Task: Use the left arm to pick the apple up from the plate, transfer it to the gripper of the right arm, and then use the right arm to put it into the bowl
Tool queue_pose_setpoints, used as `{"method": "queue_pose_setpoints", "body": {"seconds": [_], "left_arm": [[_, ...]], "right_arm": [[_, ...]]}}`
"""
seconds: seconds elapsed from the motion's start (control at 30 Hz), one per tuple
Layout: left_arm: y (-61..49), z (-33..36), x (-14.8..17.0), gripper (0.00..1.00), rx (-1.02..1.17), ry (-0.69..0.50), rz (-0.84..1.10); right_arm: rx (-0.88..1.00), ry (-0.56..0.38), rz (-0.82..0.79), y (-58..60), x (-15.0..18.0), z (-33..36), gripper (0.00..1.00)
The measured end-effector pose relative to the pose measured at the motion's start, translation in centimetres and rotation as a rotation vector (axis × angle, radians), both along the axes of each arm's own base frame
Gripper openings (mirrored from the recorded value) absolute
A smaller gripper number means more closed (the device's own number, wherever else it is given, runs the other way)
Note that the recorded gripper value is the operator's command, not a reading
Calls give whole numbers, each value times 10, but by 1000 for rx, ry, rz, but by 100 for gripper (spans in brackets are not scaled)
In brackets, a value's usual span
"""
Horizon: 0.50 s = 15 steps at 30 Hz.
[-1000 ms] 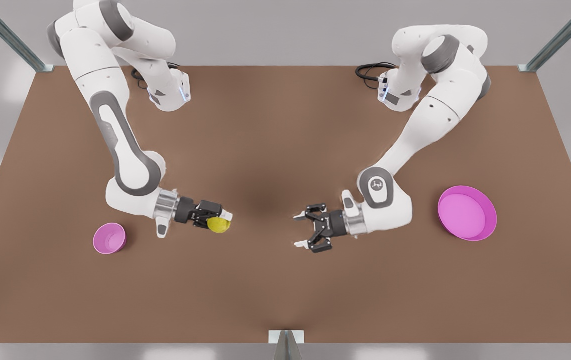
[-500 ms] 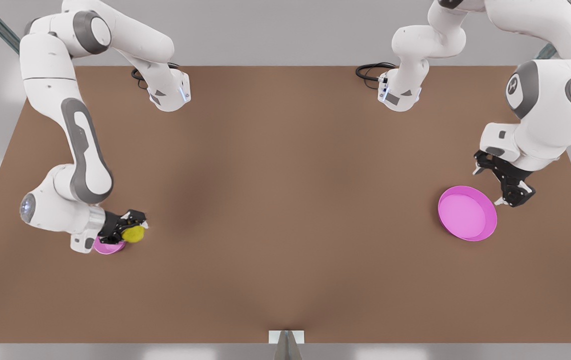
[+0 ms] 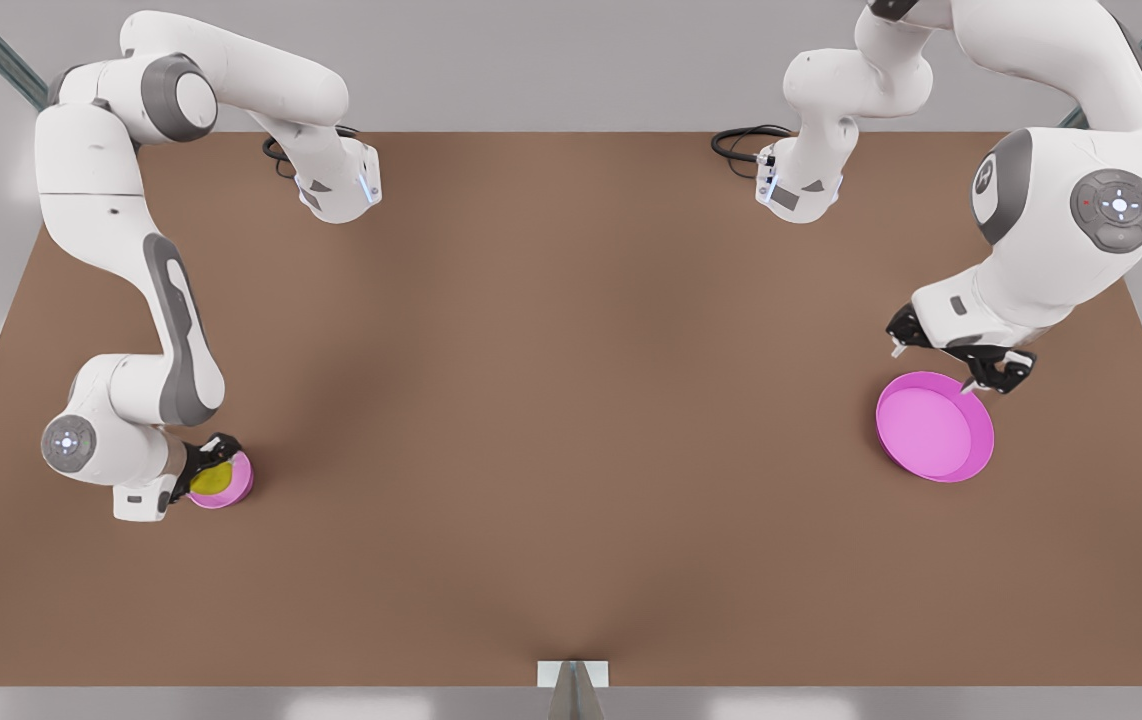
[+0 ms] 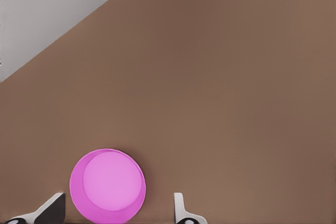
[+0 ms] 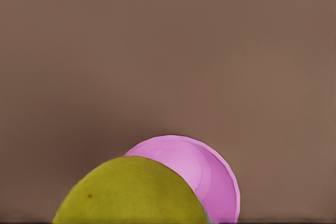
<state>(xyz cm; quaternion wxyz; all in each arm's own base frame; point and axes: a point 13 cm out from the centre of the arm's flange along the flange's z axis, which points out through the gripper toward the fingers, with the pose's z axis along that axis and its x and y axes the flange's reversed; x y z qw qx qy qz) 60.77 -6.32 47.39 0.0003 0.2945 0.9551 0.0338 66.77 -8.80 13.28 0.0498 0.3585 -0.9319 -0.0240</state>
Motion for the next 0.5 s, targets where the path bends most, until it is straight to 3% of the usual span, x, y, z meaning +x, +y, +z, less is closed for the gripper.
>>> {"method": "queue_pose_setpoints", "body": {"seconds": [0.13, 0.17, 0.23, 0.5], "left_arm": [[0, -1, -1, 100, -2, -3, 104], [0, -1, -1, 100, -3, -4, 126], [0, -1, -1, 100, -4, -5, 168], [-1, -5, 0, 100, -6, -6, 294]], "right_arm": [[-35, 9, 17, -14, -3, -4, 54], [-40, 11, 22, -15, -4, -5, 59], [-51, 14, 27, -19, -5, -6, 100], [-63, 19, 24, -25, -7, -7, 100]]}}
